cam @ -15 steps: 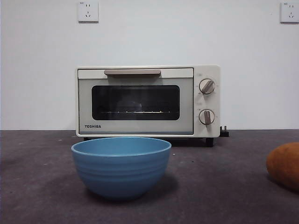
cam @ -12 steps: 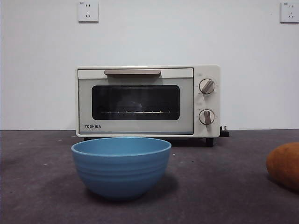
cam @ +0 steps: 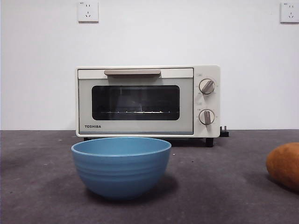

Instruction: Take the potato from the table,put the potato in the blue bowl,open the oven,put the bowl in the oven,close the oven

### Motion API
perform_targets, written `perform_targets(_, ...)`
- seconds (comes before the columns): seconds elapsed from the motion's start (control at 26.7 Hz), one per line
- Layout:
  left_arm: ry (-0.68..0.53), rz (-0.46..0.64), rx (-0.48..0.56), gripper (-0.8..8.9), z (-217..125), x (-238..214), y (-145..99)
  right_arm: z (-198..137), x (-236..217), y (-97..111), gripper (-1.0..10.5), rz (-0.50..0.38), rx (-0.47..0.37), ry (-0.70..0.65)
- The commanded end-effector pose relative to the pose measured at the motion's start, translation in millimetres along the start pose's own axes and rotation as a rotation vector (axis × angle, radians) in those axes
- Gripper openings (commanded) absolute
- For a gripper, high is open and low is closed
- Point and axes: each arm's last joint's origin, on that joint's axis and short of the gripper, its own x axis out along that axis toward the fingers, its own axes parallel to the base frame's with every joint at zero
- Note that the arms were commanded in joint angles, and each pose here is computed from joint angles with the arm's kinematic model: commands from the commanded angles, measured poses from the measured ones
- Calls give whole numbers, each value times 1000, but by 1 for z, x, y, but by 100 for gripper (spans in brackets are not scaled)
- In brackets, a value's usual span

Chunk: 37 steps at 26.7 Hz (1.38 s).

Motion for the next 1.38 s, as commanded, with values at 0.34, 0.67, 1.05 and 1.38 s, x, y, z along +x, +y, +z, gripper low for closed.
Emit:
perform_targets(0.34,355,-10,-99,-4,35,38,-6,28,28,4,-2,22,1,170)
perform_targets(0.67,646,-17,-8,-4,28,60,-1,33,85,0,1,107,-27,626)
perform_targets(1.05,855,-15,-7,-4,10,72,-1,4,174,19,93,103,-136,1036)
perform_targets(1.38,873,-61,35,-4,6,74,-12,-27,210,34,639,36,-221,1173)
